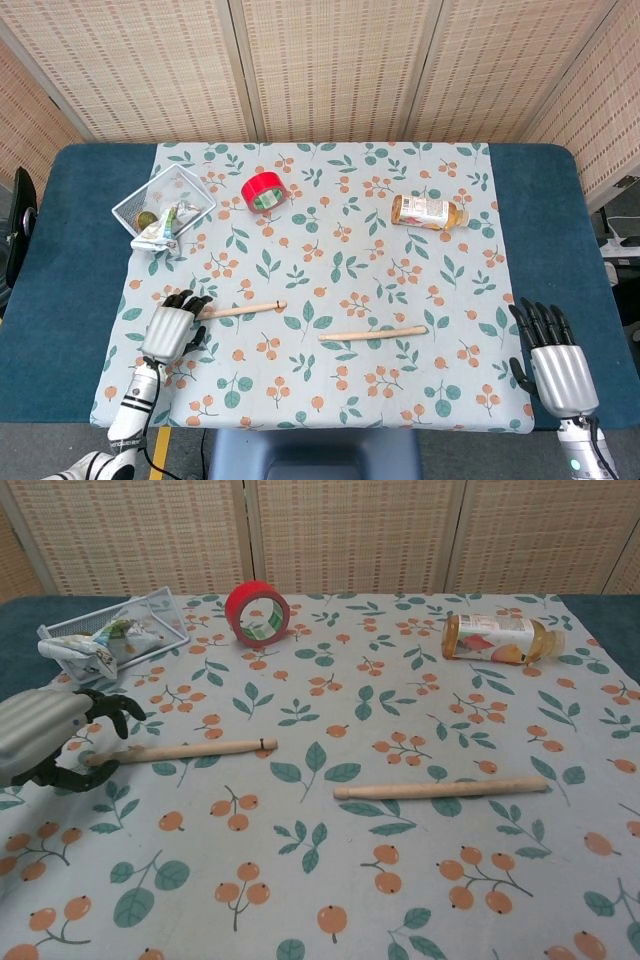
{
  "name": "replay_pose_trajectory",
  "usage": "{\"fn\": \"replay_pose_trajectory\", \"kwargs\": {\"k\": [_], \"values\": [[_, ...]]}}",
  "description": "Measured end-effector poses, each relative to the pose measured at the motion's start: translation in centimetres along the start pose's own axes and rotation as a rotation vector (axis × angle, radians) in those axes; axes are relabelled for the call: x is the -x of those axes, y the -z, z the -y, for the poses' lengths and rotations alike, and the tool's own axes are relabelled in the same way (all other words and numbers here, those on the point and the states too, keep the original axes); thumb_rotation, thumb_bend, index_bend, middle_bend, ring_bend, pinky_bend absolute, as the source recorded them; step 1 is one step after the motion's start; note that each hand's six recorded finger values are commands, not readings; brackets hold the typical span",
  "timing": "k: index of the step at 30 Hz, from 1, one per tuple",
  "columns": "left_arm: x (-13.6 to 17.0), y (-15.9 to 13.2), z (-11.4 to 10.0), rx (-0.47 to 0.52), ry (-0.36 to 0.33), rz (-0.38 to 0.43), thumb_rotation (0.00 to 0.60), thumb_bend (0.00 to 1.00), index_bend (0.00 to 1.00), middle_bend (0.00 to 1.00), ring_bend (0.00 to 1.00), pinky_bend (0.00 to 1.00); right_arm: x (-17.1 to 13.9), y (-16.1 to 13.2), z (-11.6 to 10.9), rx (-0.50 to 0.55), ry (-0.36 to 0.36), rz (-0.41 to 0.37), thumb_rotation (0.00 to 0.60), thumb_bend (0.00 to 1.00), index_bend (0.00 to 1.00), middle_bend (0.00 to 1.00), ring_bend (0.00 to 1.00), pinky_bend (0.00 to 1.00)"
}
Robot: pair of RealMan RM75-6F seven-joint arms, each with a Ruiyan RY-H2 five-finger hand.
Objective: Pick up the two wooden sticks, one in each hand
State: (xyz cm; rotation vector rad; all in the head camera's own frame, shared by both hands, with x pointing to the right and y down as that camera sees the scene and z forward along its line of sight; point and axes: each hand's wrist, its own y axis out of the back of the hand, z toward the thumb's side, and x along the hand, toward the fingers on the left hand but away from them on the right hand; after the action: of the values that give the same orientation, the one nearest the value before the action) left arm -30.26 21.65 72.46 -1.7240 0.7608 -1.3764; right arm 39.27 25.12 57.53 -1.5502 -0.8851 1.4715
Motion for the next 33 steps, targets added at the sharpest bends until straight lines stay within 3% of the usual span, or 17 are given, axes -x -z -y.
{"fn": "replay_pose_trajectory", "kwargs": {"k": [8, 18, 33], "values": [[-1.5, -1.7, 0.5, -0.077, -0.011, 0.018, 0.6, 0.4, 0.28, 0.35, 0.2, 0.3, 0.0, 0.1, 0.2, 0.002, -0.02, 0.002, 0.6, 0.33, 0.0, 0.0, 0.0, 0.0], [-1.9, -1.7, 2.1, -0.18, 0.043, 0.011, 0.6, 0.4, 0.32, 0.38, 0.21, 0.3, 0.0, 0.2, 0.2, 0.011, -0.01, 0.001, 0.6, 0.33, 0.0, 0.0, 0.0, 0.0], [-1.9, -2.2, 2.0, -0.186, 0.013, 0.026, 0.6, 0.4, 0.4, 0.41, 0.23, 0.3, -0.1, 0.1, 0.5, 0.019, -0.031, -0.007, 0.6, 0.33, 0.0, 0.0, 0.0, 0.0]]}}
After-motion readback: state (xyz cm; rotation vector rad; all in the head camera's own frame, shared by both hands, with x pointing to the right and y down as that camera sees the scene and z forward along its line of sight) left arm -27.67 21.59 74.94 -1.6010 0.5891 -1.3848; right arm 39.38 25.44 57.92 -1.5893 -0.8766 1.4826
